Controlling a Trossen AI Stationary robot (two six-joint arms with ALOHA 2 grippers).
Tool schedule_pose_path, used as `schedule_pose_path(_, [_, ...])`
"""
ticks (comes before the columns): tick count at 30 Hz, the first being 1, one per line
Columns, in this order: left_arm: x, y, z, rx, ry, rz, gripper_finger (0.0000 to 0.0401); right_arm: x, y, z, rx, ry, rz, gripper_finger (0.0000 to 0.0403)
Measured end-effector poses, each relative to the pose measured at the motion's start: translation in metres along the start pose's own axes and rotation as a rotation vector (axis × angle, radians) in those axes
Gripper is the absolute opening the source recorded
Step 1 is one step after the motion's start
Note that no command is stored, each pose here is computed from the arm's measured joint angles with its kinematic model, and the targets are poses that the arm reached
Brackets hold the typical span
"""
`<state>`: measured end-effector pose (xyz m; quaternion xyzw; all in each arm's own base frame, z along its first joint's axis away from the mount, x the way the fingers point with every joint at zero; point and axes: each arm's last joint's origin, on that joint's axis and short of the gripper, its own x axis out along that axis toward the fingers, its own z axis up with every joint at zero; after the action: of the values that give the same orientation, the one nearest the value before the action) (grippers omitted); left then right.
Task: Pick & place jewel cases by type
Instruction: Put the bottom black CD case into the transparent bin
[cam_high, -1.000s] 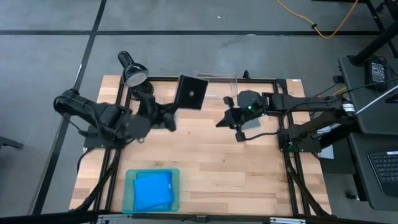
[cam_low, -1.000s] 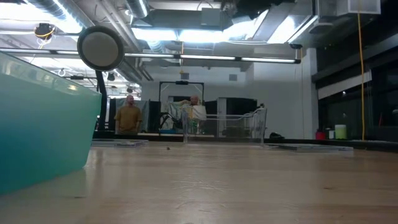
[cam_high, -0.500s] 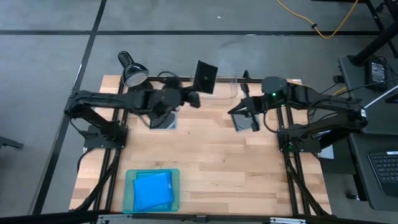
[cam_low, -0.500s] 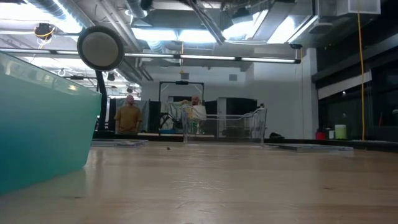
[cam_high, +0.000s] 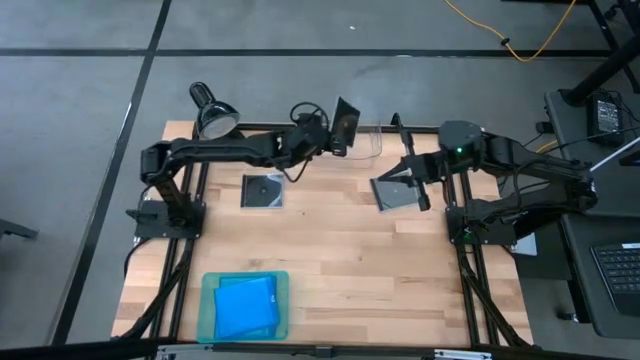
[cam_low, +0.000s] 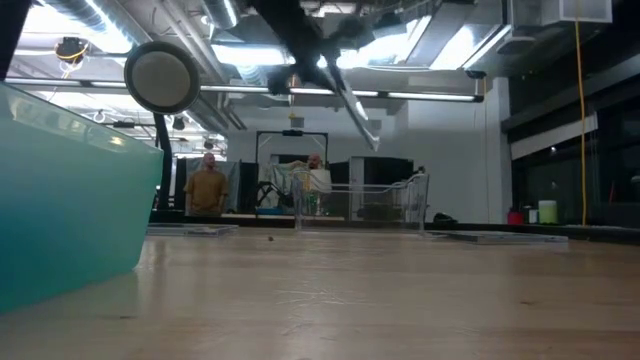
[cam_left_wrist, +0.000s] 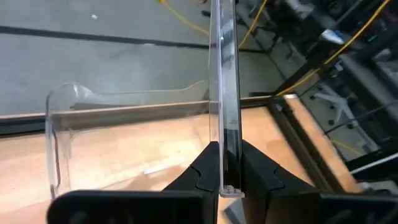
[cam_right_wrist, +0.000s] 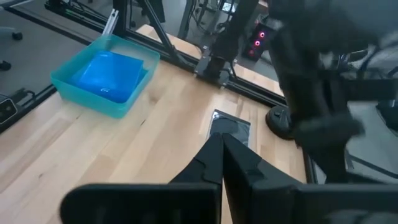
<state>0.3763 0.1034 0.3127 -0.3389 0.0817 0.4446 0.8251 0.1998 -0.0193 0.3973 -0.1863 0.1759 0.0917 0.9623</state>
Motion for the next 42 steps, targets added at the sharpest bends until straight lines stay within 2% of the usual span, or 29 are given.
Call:
schedule_pose_path(9, [0.054, 0.011, -0.018, -0.041, 0.048, -0.025, 0.0026, -0.01, 0.004, -0.002, 0.006, 0.022, 0.009, 0.0007])
schedule_pose_path(15, [0.075, 0.017, -0.034, -0.069, 0.098, -0.024, 0.0026, -0.012, 0.003, -0.003, 0.004, 0.035, -0.017, 0.0007])
schedule_pose_path(29, [0.096, 0.034, -0.057, -0.038, 0.216, 0.062, 0.0026, -0.012, 0.005, -0.005, -0.039, 0.058, -0.005, 0.0007])
schedule_pose_path(37, [0.096, 0.038, -0.055, -0.025, 0.243, 0.077, 0.003, -0.012, 0.005, -0.006, -0.043, 0.066, 0.0, 0.0007])
schedule_pose_path(42, [0.098, 0.042, -0.053, -0.012, 0.291, 0.062, 0.005, -0.012, 0.005, -0.006, -0.059, 0.067, 0.001, 0.0007])
